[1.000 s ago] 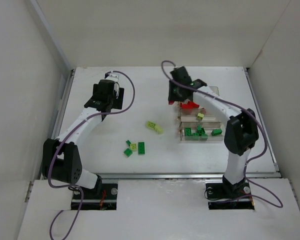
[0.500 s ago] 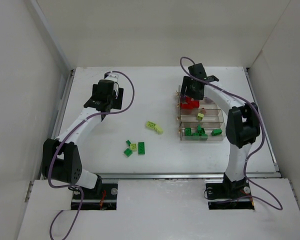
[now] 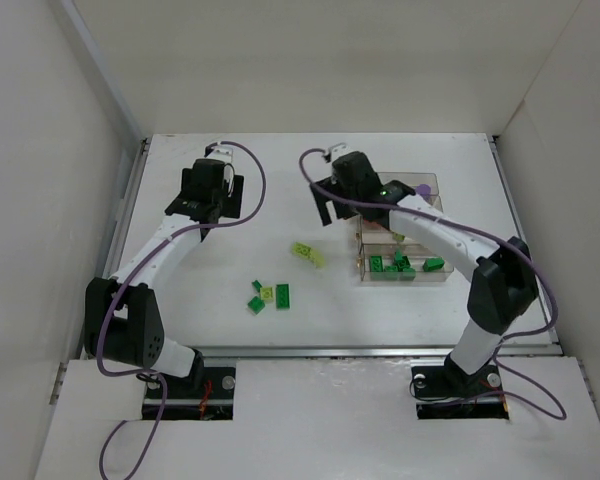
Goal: Sort the legos into containers by color
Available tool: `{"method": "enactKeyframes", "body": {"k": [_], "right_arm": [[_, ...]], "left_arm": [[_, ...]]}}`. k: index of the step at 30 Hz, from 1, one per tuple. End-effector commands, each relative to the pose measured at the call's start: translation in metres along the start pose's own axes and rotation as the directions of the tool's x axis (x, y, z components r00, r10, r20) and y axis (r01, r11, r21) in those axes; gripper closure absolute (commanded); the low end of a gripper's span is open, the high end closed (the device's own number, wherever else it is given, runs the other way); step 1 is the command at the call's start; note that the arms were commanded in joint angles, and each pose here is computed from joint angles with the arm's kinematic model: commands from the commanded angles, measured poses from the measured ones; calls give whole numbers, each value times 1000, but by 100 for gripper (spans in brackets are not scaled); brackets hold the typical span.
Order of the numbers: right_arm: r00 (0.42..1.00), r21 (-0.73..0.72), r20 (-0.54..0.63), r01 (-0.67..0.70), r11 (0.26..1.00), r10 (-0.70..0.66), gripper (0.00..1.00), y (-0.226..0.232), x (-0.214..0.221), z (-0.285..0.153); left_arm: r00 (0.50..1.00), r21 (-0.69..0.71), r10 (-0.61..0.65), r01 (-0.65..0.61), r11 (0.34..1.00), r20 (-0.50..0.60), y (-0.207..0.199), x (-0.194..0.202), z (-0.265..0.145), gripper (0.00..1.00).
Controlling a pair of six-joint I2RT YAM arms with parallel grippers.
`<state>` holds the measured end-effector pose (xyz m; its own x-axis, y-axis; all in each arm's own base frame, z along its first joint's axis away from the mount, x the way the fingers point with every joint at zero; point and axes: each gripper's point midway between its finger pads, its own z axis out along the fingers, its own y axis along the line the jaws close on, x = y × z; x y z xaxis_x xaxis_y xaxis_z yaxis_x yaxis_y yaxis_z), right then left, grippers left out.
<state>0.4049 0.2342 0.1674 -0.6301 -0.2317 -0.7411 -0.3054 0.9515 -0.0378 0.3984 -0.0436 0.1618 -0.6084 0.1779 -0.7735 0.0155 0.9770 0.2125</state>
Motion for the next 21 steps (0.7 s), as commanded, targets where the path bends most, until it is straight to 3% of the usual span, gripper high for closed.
{"method": "enactKeyframes", "body": {"k": [1,4,9,18,21], "right_arm": [[965,-204,64,264,943,-256,4,58,8,-11],[944,-339,-40,296,893,-328,7,75,50,2],[912,-404,-160,289,868,-378,17,90,78,24],[890,-480,-182,292,827,-419,36,122,111,29],[901,-467,-186,270,842,-392,55,121,113,30]], "left_arm": [[999,-6,-14,14,1000,36,4,-15,-4,16],[999,-6,-14,14,1000,36,4,-15,-4,16],[999,3,-14,14,1000,36,2,-15,-4,16],[999,-6,-5,5,1000,36,5,-13,-5,16],[999,-6,-5,5,1000,36,5,-13,-5,16]]}}
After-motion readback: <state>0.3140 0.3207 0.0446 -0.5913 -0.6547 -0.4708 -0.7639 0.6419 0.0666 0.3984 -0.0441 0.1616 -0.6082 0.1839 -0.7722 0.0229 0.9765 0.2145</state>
